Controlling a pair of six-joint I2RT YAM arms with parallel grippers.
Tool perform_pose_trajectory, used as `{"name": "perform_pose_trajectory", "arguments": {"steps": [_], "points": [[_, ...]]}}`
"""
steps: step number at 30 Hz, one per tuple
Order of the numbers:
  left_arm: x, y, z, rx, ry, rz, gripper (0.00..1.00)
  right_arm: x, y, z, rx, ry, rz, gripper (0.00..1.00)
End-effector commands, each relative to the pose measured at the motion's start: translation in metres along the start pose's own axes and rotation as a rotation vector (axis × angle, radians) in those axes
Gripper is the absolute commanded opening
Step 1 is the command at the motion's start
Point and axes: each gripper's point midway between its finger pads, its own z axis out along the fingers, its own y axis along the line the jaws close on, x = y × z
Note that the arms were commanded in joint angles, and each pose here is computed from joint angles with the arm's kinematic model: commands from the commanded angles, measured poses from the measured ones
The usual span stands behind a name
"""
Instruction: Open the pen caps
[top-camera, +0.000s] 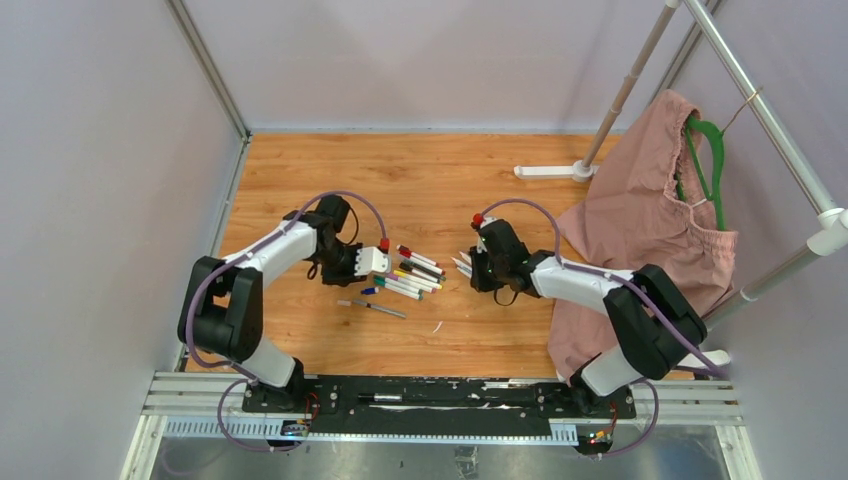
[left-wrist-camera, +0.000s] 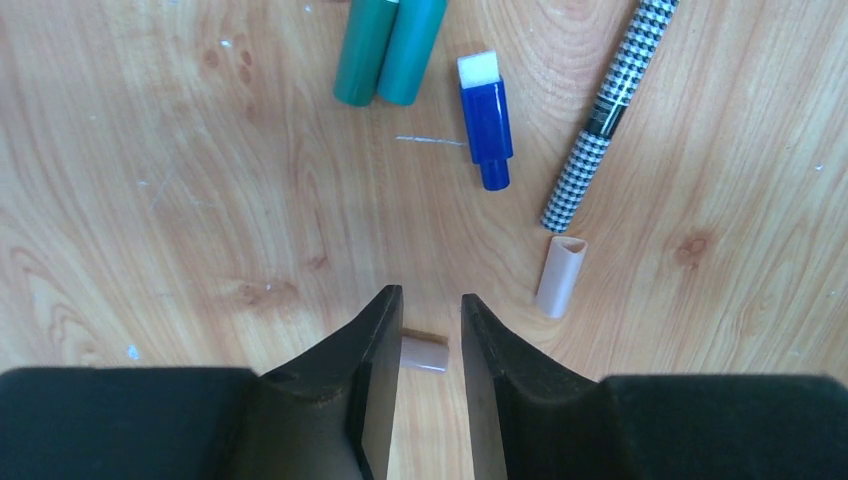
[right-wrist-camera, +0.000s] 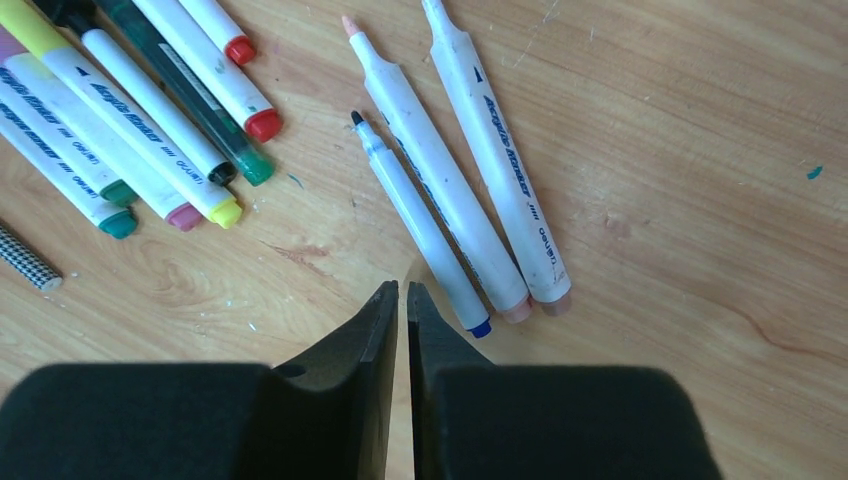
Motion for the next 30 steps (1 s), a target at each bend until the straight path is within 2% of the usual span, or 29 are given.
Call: {"name": "perform_pose_trajectory", "arguments": {"steps": [1, 6, 9, 12, 15, 19, 22, 25, 30], "points": [[-0.015, 0.013, -0.024, -0.064, -0.028, 0.02, 0.35, -0.001, 0.004, -0.011, -0.023, -0.004, -0.008, 0.15], [-0.038, 0.02, -0.05, -0.091, -0.113, -0.041, 0.42, -0.017, 0.033, -0.025, -0.064, -0.069, -0.126, 0.34], [-0.051, 0.022, -0.068, -0.097, -0.2, -0.116, 0.46, -0.022, 0.068, -0.033, -0.125, -0.089, -0.253, 0.39], [-0.044, 0.033, -0.088, -0.157, -0.231, -0.198, 0.48, -0.017, 0.112, -0.033, -0.206, -0.075, -0.389, 0.46], [-0.008, 0.043, -0.1, -0.219, -0.196, -0.295, 0.48, -0.01, 0.15, -0.026, -0.272, -0.045, -0.491, 0.52], [0.066, 0.045, -0.103, -0.26, -0.08, -0.482, 0.42, -0.003, 0.187, -0.009, -0.323, -0.014, -0.571, 0.53], [0.102, 0.037, -0.091, -0.234, -0.019, -0.595, 0.37, 0.003, 0.201, 0.007, -0.351, 0.012, -0.59, 0.52], [0.12, 0.035, -0.076, -0.26, 0.019, -0.656, 0.34, 0.009, 0.21, 0.02, -0.372, 0.036, -0.617, 0.53], [0.123, 0.037, -0.057, -0.271, -0.007, -0.741, 0.33, 0.022, 0.215, 0.035, -0.371, 0.073, -0.658, 0.53]]}}
